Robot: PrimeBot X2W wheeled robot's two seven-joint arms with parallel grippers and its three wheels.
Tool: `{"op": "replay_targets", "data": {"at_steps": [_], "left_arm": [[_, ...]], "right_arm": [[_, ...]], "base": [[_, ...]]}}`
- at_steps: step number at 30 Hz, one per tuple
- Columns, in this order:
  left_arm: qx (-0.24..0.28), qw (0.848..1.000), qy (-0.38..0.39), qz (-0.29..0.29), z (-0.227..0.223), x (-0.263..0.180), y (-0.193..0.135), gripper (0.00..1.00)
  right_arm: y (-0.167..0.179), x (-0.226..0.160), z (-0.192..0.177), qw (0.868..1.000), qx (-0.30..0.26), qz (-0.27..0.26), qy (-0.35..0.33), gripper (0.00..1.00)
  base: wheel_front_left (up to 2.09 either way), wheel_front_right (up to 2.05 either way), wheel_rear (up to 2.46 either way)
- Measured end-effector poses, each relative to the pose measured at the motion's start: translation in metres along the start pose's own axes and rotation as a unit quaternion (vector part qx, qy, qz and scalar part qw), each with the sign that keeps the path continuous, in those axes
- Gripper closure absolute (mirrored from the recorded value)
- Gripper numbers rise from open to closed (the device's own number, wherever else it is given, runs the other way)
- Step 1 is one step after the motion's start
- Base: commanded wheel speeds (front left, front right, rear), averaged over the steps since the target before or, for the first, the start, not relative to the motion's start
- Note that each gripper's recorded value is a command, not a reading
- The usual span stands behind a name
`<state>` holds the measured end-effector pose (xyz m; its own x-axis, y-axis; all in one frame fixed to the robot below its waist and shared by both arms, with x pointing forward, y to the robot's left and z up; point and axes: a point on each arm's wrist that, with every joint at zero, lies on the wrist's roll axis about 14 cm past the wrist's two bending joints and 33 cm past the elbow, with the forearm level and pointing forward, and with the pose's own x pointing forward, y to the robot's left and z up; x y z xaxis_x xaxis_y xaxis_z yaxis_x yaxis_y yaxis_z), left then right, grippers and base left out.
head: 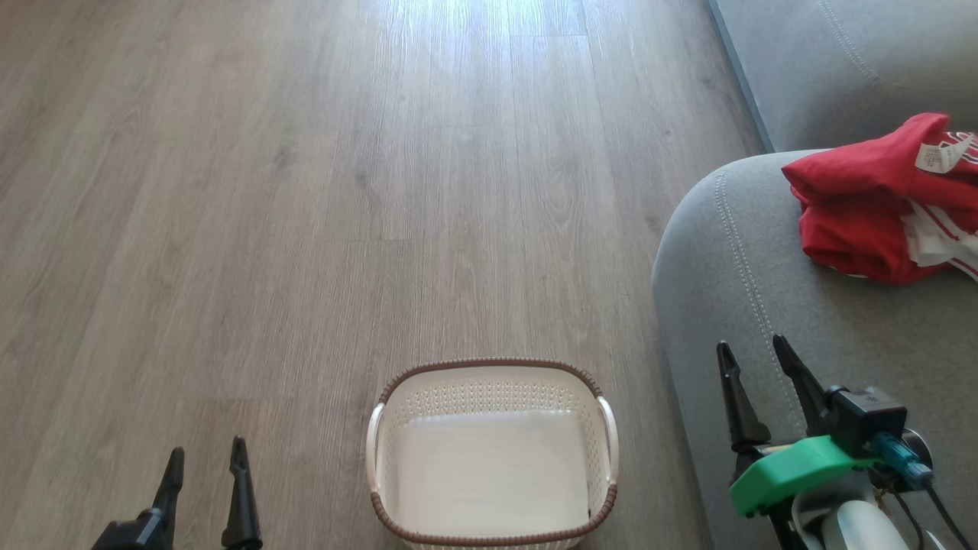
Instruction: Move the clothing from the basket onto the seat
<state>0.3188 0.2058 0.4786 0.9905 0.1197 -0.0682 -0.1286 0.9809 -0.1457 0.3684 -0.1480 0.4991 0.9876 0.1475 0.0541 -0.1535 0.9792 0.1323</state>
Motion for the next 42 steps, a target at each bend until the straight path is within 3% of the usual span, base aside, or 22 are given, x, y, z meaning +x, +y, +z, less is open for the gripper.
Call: {"op": "replay_targets", "data": {"at_steps": [11, 12, 19, 42], "left_arm": [[-0.005, 1.0, 0.005, 0.003, -0.003, 0.0, -0.001, 0.0], [-0.006, 1.0, 0.01, 0.004, -0.007, -0.001, -0.002, 1.0], [-0.022, 0.997, 0.067, 0.016, -0.042, -0.015, -0.003, 1.0], [-0.139, 0.985, 0.097, 0.031, -0.044, -0.003, -0.002, 1.0]], "right_arm": [[0.0, 0.0, -0.002, 1.0, 0.002, 0.0, 0.003, 0.0], [-0.001, -0.001, -0.006, 1.0, 0.002, -0.001, 0.009, 1.0], [-0.009, -0.027, -0.052, 0.996, 0.021, -0.022, 0.084, 1.0], [-0.025, -0.026, -0.051, 0.984, 0.142, -0.07, 0.083, 1.0]], "base": [[0.0, 0.0, 0.0], [0.0, 0.0, 0.0], [0.0, 0.0, 0.0], [0.0, 0.0, 0.0]]}}
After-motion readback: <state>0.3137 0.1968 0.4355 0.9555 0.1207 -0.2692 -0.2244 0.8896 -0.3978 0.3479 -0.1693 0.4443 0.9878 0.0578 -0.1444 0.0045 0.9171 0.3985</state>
